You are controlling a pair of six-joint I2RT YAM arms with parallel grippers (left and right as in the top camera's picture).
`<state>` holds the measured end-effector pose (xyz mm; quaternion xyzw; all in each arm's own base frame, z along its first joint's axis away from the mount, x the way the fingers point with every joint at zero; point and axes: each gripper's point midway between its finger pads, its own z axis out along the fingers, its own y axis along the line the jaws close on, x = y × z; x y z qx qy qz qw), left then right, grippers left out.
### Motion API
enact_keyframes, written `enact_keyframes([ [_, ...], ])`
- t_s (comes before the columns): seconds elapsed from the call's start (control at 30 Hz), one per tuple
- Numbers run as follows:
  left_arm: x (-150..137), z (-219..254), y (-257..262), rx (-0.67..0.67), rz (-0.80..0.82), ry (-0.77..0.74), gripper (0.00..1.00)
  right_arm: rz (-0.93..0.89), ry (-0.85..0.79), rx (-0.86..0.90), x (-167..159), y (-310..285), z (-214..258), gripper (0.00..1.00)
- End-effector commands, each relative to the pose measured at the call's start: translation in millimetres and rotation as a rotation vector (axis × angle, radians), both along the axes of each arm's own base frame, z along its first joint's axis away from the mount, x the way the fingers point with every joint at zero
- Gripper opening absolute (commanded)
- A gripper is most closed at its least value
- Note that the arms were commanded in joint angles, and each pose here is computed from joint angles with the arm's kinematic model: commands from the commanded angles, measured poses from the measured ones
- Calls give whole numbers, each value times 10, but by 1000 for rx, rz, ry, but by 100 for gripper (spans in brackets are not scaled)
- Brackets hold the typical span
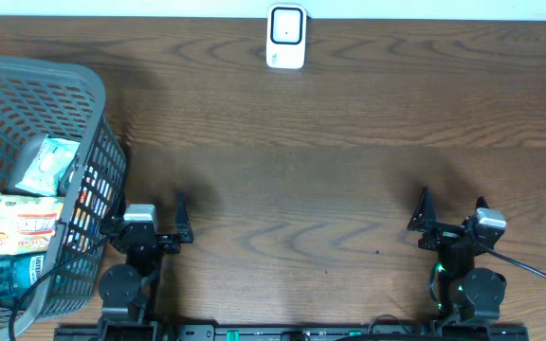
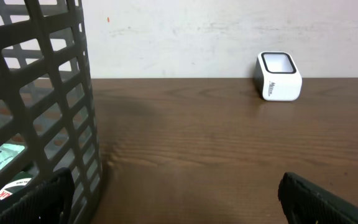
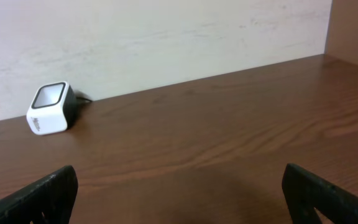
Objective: Scan the item barcode
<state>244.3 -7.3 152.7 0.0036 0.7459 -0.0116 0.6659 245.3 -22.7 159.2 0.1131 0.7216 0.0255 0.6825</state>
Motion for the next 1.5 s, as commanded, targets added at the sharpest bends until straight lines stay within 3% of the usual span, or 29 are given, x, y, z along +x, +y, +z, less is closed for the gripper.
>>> enact_keyframes([
  [0.0,-3,-151,2,-7,0,38,98,-1,-3,10,-2,4,-3,99],
  [0.27,-3,-151,-16,-14,-9,38,98,-1,-3,10,-2,4,-4,99],
  [0.53,-44,-18,-374,-64,-216,-1,98,-1,-3,10,-2,4,-3,99],
  [1.47,-44,-18,-376,-64,-217,-1,98,-1,-3,10,-2,4,-4,99],
])
